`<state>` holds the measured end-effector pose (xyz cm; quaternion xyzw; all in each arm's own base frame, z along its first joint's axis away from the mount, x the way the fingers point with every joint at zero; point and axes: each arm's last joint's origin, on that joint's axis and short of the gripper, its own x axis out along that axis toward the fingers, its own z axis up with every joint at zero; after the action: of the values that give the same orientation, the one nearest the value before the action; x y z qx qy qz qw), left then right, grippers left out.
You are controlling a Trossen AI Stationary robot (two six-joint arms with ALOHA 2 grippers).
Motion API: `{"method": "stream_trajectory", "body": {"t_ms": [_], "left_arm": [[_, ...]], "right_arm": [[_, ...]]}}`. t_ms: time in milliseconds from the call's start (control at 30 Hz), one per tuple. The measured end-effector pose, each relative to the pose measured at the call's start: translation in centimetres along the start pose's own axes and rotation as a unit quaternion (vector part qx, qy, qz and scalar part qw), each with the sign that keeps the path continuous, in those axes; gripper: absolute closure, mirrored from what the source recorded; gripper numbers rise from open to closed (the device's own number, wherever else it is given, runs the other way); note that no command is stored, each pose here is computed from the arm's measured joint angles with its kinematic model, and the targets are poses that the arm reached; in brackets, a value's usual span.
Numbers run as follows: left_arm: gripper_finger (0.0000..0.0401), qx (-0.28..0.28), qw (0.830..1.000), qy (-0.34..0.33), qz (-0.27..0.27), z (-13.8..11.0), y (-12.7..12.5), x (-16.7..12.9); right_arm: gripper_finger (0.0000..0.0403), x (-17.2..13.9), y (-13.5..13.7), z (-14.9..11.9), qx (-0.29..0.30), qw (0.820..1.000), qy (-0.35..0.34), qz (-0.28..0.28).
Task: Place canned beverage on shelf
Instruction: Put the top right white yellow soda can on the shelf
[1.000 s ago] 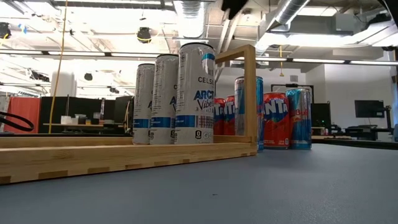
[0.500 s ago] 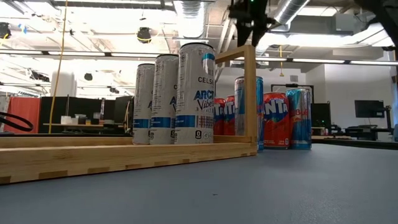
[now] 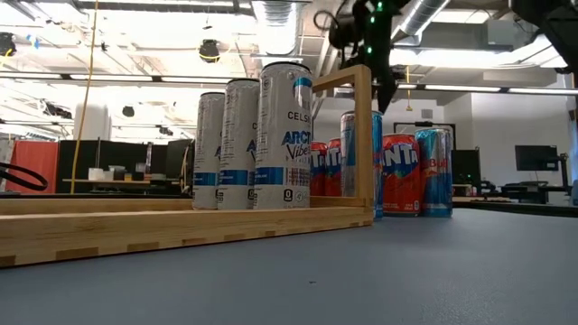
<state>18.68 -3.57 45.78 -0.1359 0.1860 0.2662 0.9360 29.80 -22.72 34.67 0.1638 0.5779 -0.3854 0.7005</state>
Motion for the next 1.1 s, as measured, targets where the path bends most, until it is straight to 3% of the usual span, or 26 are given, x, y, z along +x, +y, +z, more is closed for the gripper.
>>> {"method": "stream_trajectory", "body": {"t_ms": [233,700,933,1100], "left_arm": [[0.0104,-0.009,1.000,0.004,0.008,-0.1,-0.2,0.6],[0.0104,-0.020,1.000,0.007,0.006,-0.1,-0.3,0.6],[0.0104,-0.020,1.000,0.007,0.006,-0.1,-0.3,0.6],[0.0104,-0.020,1.000,0.007,0.006,-0.1,-0.3,0.6]], "right_arm": [[0.0094,2.4,1.3,-0.1,-0.022,1.000,0.006,0.006],[0.0097,5.9,1.4,-0.9,-0.038,0.998,0.037,0.026],[0.0138,6.3,1.5,-0.9,-0.039,0.998,0.034,0.026],[0.0197,6.3,1.5,-0.8,-0.056,0.998,0.029,0.027]]}}
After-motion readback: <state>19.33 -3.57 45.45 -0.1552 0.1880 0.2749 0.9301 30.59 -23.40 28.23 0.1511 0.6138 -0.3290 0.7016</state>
